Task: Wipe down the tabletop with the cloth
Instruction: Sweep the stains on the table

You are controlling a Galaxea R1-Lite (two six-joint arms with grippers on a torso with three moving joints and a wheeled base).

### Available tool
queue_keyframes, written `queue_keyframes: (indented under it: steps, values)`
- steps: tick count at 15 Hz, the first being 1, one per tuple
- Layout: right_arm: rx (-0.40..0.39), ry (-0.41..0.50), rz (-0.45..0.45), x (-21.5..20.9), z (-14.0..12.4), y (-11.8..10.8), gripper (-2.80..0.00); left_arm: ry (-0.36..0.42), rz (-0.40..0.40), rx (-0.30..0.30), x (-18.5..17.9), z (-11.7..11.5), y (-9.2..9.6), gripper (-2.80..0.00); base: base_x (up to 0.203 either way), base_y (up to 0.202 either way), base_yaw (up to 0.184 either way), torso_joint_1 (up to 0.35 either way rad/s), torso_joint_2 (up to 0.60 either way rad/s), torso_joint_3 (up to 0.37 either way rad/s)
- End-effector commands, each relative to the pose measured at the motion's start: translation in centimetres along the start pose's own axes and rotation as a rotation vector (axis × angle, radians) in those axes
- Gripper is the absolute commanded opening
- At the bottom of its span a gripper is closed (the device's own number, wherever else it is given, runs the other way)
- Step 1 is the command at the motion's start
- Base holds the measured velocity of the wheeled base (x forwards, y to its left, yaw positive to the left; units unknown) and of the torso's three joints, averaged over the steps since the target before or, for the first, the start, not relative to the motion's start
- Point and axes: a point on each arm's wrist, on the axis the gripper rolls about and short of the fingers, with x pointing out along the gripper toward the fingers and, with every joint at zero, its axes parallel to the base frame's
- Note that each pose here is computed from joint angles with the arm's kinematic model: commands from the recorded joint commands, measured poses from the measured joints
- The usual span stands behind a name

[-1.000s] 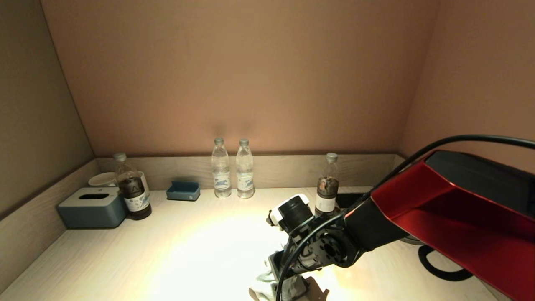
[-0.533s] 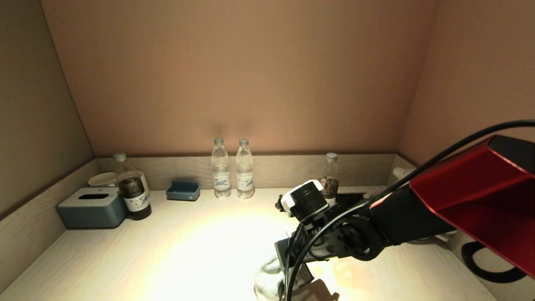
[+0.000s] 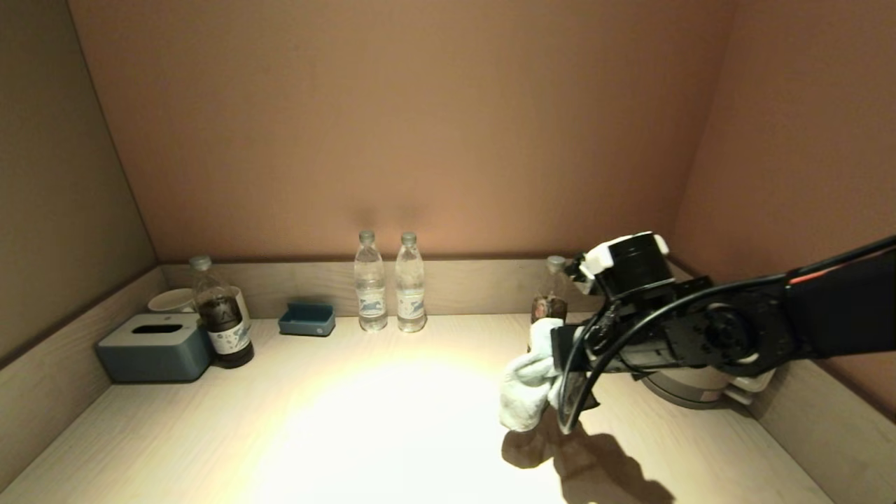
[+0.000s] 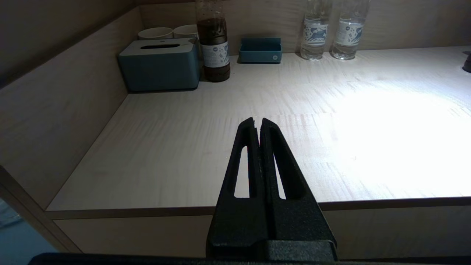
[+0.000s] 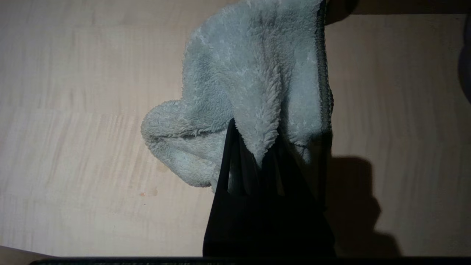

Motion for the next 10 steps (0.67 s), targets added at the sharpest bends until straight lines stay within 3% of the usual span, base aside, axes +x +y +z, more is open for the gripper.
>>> queue_keyframes:
  steps: [1, 3, 6, 10]
  values:
    - [0.055, -0.060, -0.050, -2.8, 0.5, -2.5, -2.80, 0.000, -0.001, 0.000, 0.0, 0.0, 0.0, -2.80, 0.000, 0.000, 0.000, 0.000, 0.00, 0.000]
    - [0.097, -0.057, -0.122, -4.0, -0.2, -5.0, -2.80, 0.000, 0.001, 0.000, 0.0, 0.0, 0.0, -2.80, 0.000, 0.000, 0.000, 0.000, 0.00, 0.000]
    - [0.146, 0.043, -0.262, -4.0, -3.6, -8.0, -2.80, 0.000, -0.001, 0.000, 0.0, 0.0, 0.0, -2.80, 0.000, 0.000, 0.000, 0.000, 0.00, 0.000]
    - [0.188, 0.146, -0.323, -3.6, -6.5, -9.8, -2.80, 0.000, -0.001, 0.002, 0.0, 0.0, 0.0, -2.80, 0.000, 0.000, 0.000, 0.000, 0.00, 0.000]
